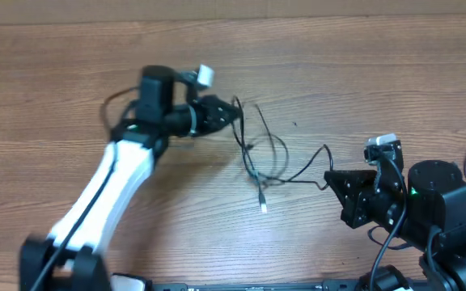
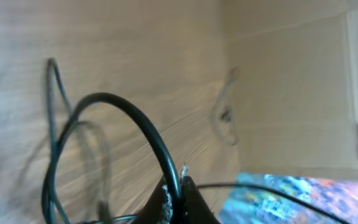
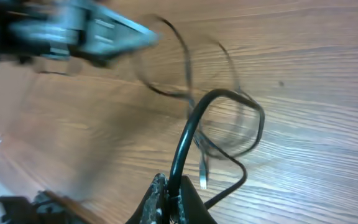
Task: Untangle cables
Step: 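Pull the grasped strand up and left with the left gripper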
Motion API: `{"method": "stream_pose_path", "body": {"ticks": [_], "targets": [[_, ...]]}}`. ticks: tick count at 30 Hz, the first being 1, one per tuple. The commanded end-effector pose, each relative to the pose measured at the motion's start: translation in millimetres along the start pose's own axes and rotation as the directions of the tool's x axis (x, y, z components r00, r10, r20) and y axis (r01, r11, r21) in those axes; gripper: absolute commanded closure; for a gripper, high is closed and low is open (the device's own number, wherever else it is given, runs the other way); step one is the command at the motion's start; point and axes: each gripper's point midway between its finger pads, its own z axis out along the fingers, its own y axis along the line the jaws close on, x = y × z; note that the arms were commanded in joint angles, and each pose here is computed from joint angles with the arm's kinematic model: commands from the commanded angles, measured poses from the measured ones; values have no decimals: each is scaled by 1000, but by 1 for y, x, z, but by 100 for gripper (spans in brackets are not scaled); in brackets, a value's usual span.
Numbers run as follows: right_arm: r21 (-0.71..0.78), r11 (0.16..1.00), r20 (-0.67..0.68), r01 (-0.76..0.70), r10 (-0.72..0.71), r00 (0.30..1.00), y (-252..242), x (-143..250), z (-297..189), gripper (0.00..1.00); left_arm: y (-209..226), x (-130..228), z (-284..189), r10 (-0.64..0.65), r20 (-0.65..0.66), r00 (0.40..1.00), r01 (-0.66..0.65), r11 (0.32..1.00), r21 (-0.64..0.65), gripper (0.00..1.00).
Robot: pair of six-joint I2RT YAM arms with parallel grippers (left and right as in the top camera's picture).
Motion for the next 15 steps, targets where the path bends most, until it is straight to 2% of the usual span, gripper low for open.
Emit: {"method": "stream_pose_path", "body": {"ticks": [1,3,6,8,11,15], "targets": [[75,997,-9,-27,28,1000,-18,6,11,96,-58,-3,-40,209,71,975,-215,971,102,96],[89,993,-23,-72,74,997,-23,11,19,92,-82,0,-58,311,118,943,-325,938,121,96],[106,985,-52,-136,142,989,-31,19,35,66,-111,10,-81,459,178,870,-482,868,117,96],[126,977,-84,-174,185,979,-37,27,45,53,-125,19,-93,540,204,817,-566,818,103,96],[130,972,-147,-197,215,965,-38,35,58,46,-137,31,-107,607,223,763,-636,767,88,96],[30,983,-254,-179,181,950,-23,44,75,42,-144,42,-116,631,227,742,-660,747,80,96]]}}
